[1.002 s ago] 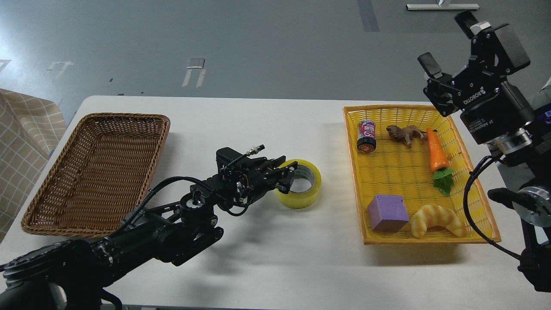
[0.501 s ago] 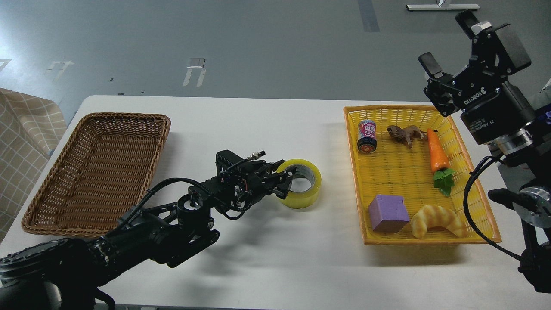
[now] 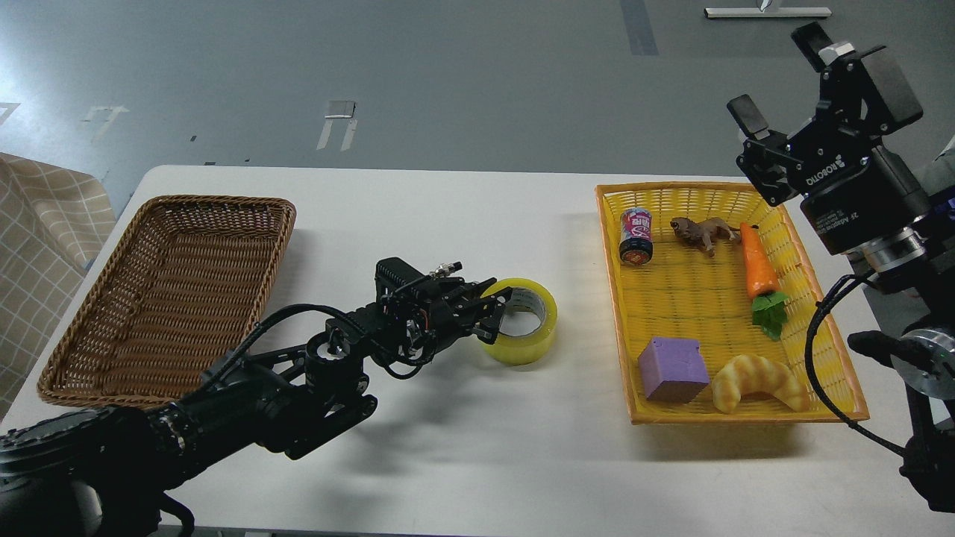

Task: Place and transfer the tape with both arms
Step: 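Close the left gripper on the tape roll's rim, then lift the tape roll and carry it over the wicker basket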

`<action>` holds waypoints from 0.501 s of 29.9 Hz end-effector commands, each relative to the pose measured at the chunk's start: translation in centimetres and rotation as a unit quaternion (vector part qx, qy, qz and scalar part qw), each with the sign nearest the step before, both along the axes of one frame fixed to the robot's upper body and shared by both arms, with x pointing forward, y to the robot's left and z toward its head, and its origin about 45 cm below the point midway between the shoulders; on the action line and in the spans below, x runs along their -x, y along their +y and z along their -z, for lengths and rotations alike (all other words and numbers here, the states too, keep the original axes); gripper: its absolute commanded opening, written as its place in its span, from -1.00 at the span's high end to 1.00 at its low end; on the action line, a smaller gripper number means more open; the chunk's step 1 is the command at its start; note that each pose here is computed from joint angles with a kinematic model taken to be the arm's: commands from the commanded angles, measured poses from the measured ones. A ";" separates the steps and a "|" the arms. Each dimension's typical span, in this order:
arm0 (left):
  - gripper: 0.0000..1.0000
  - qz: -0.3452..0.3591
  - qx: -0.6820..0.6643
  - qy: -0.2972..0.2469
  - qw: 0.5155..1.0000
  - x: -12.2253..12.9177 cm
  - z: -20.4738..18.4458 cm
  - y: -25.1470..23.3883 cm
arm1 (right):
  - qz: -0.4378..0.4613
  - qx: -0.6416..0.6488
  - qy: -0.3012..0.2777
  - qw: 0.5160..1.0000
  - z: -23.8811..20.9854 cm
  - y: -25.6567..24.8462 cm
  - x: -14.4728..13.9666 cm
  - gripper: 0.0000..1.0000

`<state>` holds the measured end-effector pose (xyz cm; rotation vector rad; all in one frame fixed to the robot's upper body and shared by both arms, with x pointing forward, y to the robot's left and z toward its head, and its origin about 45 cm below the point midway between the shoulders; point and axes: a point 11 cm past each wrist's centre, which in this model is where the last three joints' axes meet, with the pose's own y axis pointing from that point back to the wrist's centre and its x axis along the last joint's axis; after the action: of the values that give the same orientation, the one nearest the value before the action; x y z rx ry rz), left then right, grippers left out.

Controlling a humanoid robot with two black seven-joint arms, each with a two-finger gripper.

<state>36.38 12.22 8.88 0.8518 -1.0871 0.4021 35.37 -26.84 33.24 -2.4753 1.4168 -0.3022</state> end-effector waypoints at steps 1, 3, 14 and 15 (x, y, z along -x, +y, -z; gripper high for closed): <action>1.00 -0.002 0.001 -0.001 1.000 -0.2 -0.2 0.1 | 0.002 0.000 0.001 1.000 0.0 -0.1 0.0 -1.00; 1.00 -0.003 0.002 -0.007 1.000 -0.6 -0.7 0.1 | 0.002 0.000 0.001 1.000 0.1 -0.1 0.0 -1.00; 1.00 0.008 0.007 -0.066 0.998 -3.6 -8.7 3.9 | 0.001 -0.001 -0.002 1.000 -0.2 0.0 -0.1 -1.00; 1.00 0.001 0.006 -0.066 0.998 -4.0 -9.1 4.6 | 0.001 -0.001 -0.003 1.000 -0.2 0.0 -0.1 -1.00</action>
<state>39.40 14.47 16.18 0.7958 -1.2098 0.4462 35.37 -26.88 33.27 -2.4711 1.4207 -0.3023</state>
